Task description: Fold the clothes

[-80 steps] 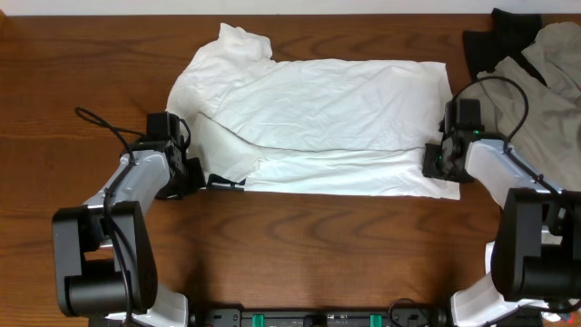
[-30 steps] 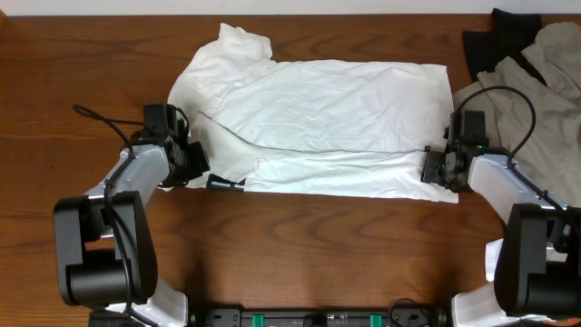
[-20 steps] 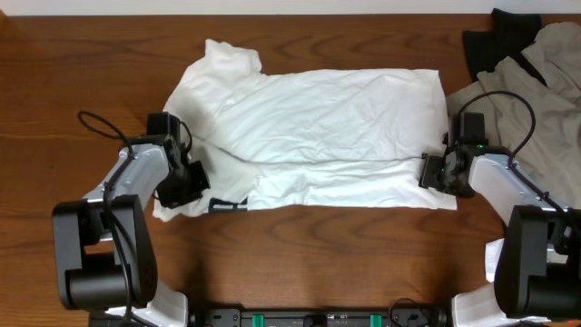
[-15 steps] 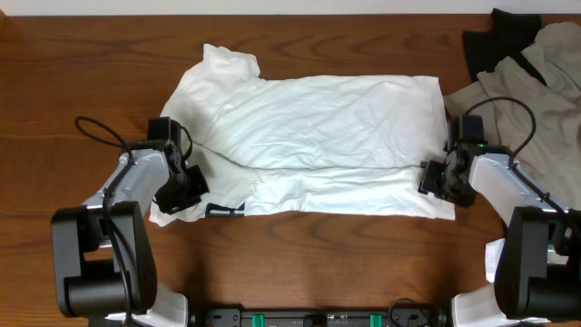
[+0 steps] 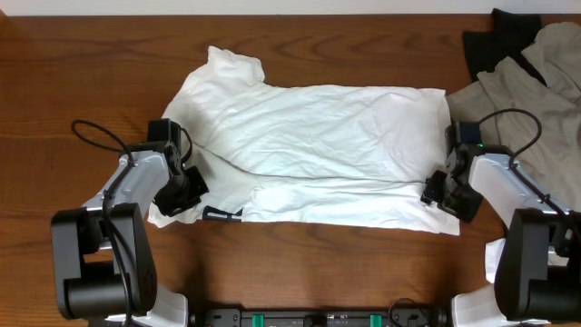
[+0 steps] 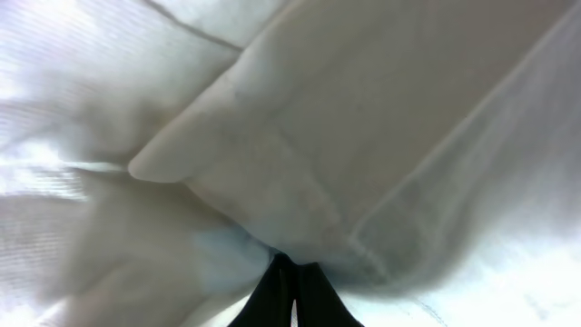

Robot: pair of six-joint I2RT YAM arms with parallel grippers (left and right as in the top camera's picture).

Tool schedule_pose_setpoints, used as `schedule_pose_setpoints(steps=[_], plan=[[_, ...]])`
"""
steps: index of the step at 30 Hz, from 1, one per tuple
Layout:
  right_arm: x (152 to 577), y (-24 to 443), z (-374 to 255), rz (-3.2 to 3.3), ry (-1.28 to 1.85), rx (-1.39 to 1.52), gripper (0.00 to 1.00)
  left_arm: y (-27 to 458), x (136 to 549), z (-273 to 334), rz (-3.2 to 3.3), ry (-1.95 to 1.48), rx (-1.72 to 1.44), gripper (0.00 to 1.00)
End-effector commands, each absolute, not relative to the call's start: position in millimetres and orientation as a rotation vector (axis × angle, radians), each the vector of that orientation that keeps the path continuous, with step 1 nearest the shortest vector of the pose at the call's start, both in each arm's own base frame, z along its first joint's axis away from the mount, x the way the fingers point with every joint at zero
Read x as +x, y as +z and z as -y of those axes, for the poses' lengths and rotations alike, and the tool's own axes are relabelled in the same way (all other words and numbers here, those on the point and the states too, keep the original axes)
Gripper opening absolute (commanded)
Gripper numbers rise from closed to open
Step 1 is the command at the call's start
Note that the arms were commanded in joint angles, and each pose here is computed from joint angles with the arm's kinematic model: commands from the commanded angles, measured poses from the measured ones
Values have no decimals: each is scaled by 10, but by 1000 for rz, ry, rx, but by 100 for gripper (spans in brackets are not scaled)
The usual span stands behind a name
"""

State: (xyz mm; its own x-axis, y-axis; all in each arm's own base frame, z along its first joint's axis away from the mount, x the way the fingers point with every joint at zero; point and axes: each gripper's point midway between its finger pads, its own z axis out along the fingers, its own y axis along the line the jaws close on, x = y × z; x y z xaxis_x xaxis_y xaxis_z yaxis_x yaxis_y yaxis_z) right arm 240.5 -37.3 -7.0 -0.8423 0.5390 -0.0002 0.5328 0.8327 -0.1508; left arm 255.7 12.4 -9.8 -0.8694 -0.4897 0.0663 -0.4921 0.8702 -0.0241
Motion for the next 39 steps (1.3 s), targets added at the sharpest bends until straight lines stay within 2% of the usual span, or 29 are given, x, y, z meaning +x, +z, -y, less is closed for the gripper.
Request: schedule_pose_setpoints(steps=[1, 3, 14, 19, 21, 29, 30, 33, 36, 39], plan=[[1751, -331, 806, 2725, 574, -887, 62, -484, 1760, -292, 2722, -175, 744, 10], [1741, -333, 863, 2713, 574, -925, 62, -479, 1745, -288, 2715, -174, 745, 17], [1809, -371, 920, 2747, 521, -923, 64, -448, 1719, -173, 2691, -86, 752, 17], [1897, -363, 856, 2777, 460, -911, 65, -369, 1760, -103, 2711, -19, 762, 6], [1986, -333, 791, 2812, 398, -894, 65, -295, 1797, -106, 2742, -11, 761, 6], [2461, 232, 652, 3054, 281, -907, 66, 264, 2102, -128, 3017, 72, 821, 7], [2514, 350, 641, 3096, 275, -909, 66, 357, 2145, -127, 3063, 90, 831, 10], [2617, 704, 620, 3213, 253, -928, 67, 598, 2256, -140, 3187, 128, 858, 44], [2688, 1038, 603, 3343, 212, -919, 68, 839, 2375, -151, 3308, 170, 886, 57], [2741, 1360, 599, 3482, 195, -894, 69, 1131, 2558, -110, 3444, 268, 857, 63]])
